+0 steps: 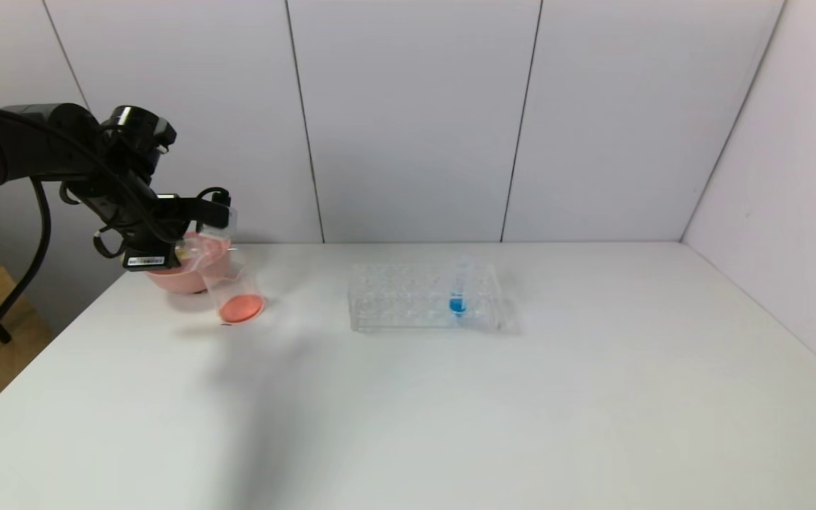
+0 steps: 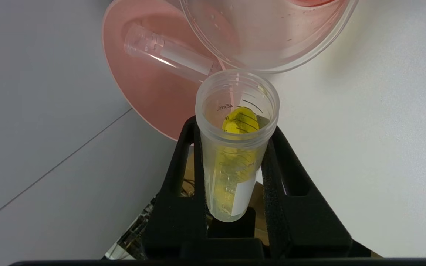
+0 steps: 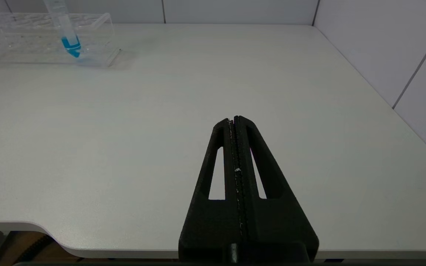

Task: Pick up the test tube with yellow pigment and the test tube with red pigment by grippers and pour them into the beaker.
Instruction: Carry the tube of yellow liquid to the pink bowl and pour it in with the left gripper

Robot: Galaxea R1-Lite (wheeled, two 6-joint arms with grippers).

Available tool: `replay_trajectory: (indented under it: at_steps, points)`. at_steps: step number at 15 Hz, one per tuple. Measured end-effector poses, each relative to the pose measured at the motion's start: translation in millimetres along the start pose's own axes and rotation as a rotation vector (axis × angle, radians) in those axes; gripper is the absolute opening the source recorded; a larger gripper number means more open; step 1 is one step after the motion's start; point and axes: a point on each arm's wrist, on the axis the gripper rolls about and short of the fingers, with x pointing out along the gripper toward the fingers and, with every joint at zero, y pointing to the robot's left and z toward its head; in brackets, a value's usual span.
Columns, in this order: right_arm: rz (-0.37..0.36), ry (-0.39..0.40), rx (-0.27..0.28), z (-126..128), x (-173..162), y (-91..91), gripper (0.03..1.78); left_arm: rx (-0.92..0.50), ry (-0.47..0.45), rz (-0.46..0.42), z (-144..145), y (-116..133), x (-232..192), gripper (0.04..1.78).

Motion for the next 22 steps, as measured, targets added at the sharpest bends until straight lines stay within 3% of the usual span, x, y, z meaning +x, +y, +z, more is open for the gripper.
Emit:
replay_trajectory:
  at_steps: [22]
  points:
    - [0.000, 0.000, 0.000, 0, 0, 0.0, 0.11, 0.034, 0.093, 0.022, 23, -3, 11, 0.45]
